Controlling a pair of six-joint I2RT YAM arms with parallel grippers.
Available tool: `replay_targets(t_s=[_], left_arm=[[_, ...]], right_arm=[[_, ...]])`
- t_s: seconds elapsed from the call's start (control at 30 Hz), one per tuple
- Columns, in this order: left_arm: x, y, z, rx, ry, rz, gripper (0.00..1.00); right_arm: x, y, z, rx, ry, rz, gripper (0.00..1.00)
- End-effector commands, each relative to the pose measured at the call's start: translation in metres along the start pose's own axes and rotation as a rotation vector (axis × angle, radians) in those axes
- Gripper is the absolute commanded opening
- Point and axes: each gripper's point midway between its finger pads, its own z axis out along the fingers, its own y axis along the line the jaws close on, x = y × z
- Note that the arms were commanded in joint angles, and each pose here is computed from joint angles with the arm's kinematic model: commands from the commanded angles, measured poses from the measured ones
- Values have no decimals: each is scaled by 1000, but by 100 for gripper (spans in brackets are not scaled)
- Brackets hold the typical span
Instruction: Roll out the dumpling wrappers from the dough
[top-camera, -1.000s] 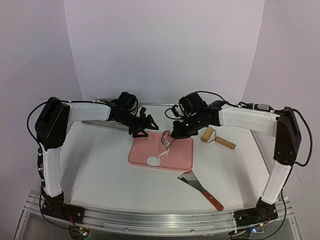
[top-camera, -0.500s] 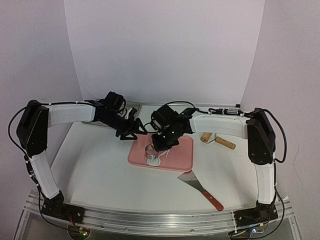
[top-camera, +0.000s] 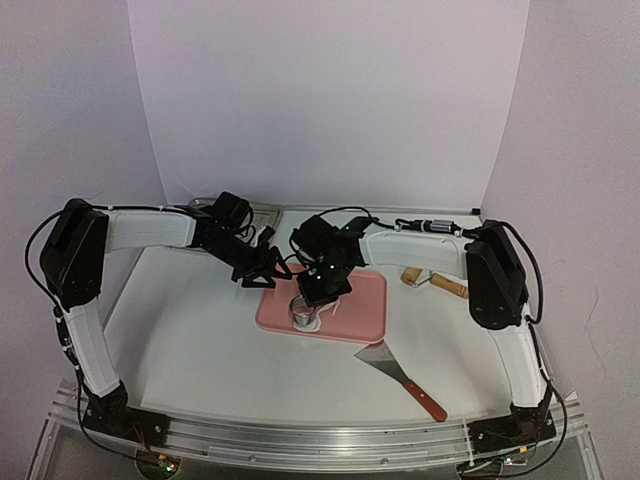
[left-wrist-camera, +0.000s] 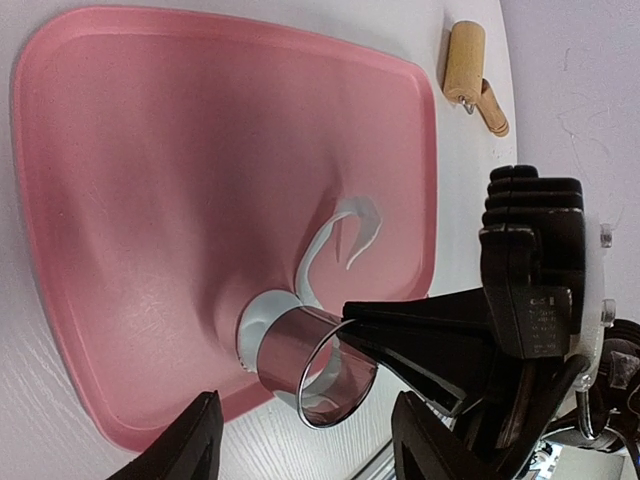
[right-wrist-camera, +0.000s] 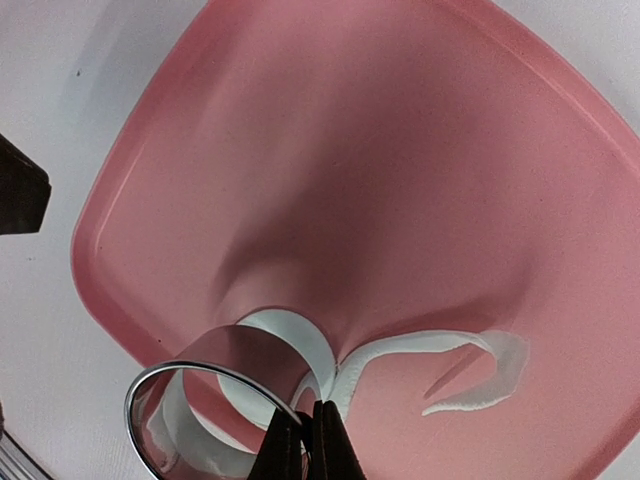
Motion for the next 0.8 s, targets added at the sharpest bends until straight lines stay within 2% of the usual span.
replay_targets(t_s=[0.0, 0.37, 0.77], left_arm=[[7, -17, 8, 47, 37, 50, 56], [10, -12, 16, 40, 63, 40, 48], [9, -10, 17, 31, 63, 36, 47]], right_arm=[[-10, 4, 1, 9, -23, -13, 0], [-11, 6, 13, 5, -13, -24, 0], [-13, 8, 21, 3, -11, -39, 0]])
